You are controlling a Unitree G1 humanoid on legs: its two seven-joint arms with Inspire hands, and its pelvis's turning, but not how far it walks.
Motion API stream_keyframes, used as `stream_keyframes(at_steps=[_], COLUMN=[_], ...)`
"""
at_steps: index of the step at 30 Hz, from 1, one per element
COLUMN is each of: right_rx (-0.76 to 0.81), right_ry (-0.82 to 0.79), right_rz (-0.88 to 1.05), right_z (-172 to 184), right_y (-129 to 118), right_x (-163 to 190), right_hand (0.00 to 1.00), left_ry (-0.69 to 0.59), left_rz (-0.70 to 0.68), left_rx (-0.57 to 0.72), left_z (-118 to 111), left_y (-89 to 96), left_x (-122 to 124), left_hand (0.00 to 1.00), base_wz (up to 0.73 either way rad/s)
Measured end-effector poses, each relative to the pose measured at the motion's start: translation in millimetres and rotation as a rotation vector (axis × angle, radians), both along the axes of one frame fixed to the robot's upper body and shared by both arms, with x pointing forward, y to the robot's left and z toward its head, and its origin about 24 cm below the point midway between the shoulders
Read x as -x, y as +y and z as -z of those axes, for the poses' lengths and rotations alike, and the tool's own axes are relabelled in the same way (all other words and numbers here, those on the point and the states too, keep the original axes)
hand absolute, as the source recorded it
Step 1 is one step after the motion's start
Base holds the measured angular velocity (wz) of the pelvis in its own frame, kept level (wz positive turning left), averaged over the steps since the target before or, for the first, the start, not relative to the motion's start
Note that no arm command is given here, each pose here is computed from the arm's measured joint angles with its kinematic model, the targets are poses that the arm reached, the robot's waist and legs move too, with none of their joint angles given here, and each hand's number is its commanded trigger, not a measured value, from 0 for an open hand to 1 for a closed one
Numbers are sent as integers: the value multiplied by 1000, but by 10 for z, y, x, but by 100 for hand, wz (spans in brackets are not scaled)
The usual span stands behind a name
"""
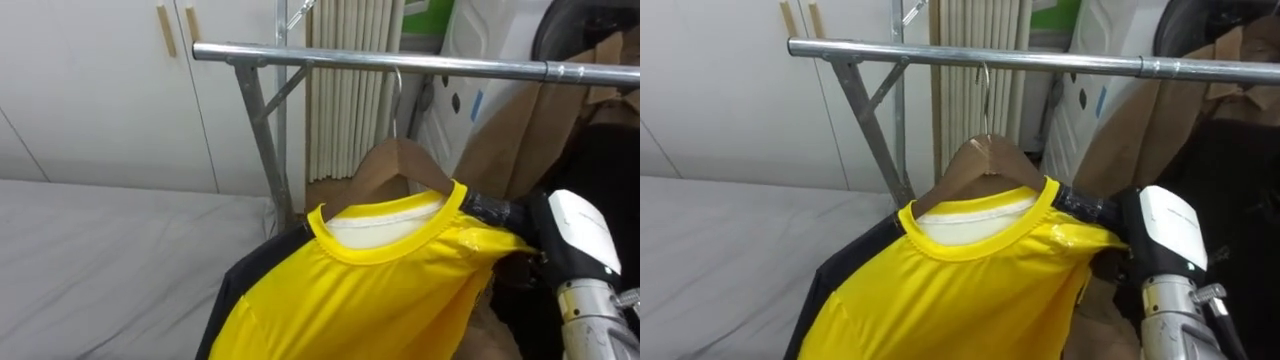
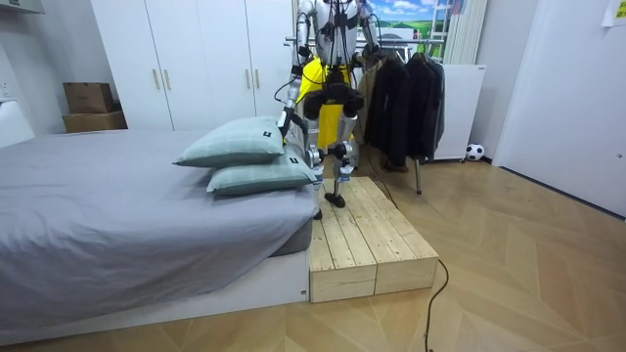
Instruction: Hang clothes
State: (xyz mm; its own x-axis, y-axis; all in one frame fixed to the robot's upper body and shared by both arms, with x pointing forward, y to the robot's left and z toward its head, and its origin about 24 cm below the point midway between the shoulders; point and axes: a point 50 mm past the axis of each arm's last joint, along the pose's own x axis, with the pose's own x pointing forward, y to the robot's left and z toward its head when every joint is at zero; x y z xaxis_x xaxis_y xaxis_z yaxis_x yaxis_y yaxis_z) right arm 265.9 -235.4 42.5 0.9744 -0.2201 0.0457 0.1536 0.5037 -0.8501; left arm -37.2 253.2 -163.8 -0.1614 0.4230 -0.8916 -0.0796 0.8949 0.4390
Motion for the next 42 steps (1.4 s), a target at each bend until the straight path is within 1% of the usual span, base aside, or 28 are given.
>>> stream_keyframes(at_steps=[8, 13, 18, 26, 34, 42], right_rx=[-1, 5, 10, 2, 1, -124], right_ry=[11, -64, -97, -98, -63, -64], right_rz=[11, -15, -25, -13, 23, 51], right_z=[-24, -244, -344, -332, -244, -279], right_y=[-24, 26, 42, 26, -39, -129], right_x=[-89, -256, -321, -320, -362, -442], right_hand=[100, 100, 100, 100, 100, 100], left_ry=[-22, -36, -47, -51, -52, -59], left_rz=[34, 38, 40, 37, 36, 37], left_rx=[-27, -27, -29, -31, -28, -17], left_z=[-13, -12, -14, -18, -21, -30], left_y=[36, 37, 44, 58, 68, 76], left_x=[-56, -76, -95, -103, -95, -69], left_hand=[0, 0, 0, 0, 0, 0], base_wz=[2, 2, 10, 5, 2, 0])
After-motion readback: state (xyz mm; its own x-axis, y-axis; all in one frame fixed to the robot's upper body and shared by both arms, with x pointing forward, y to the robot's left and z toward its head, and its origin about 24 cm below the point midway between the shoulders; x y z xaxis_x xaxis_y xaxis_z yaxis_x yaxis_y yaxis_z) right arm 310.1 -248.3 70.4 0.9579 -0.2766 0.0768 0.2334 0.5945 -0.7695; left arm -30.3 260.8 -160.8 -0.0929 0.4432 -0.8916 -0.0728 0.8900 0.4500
